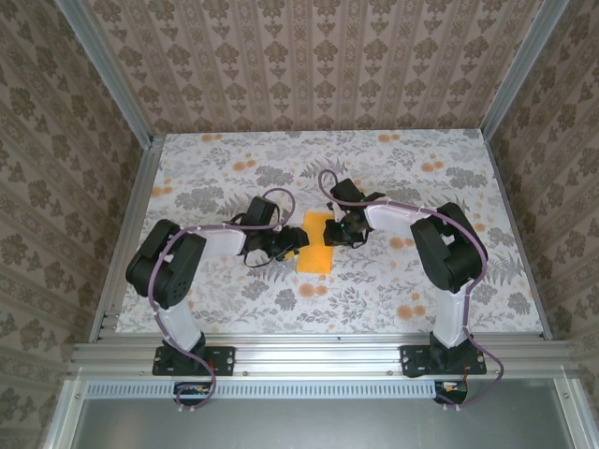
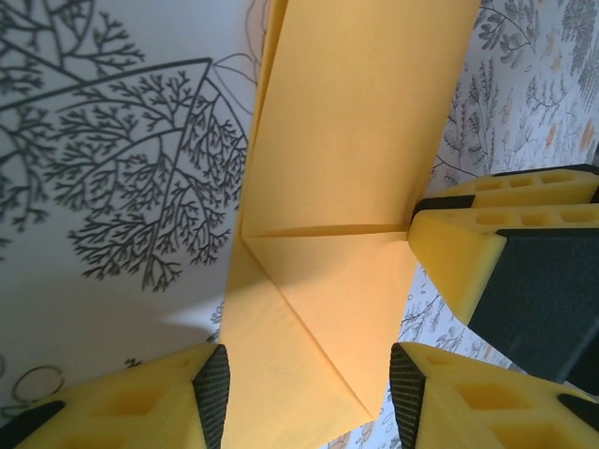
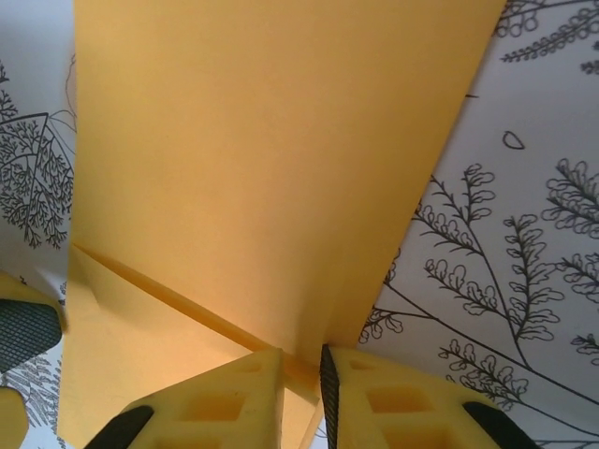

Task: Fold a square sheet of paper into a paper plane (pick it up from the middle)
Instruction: Turn over the paper at the center of the table.

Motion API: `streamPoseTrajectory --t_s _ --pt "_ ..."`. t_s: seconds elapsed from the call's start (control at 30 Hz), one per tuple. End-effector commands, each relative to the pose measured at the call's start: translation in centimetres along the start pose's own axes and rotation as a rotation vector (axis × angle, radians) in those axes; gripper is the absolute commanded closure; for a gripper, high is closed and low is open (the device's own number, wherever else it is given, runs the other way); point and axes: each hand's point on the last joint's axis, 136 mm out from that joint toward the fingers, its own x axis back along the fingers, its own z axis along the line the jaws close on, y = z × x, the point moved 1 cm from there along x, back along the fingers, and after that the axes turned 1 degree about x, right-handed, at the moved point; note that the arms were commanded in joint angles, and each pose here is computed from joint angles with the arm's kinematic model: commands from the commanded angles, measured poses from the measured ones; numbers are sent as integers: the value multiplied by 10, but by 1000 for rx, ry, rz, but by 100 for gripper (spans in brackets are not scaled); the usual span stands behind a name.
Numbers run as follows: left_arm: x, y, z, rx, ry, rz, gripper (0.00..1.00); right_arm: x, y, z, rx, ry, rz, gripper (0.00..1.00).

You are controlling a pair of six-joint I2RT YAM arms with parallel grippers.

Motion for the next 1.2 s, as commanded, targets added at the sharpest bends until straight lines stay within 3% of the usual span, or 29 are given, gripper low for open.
streamPoseTrajectory --t_s 0.0,0.53,1.17 --pt "-5 3 -11 3 -39 13 49 -5 -5 -11 -41 -17 20 82" --pt "-15 5 -15 16 -62 29 54 -15 -13 -25 -122 27 34 89" --pt "-25 17 -25 10 -98 3 75 -14 -12 -22 -147 67 28 88"
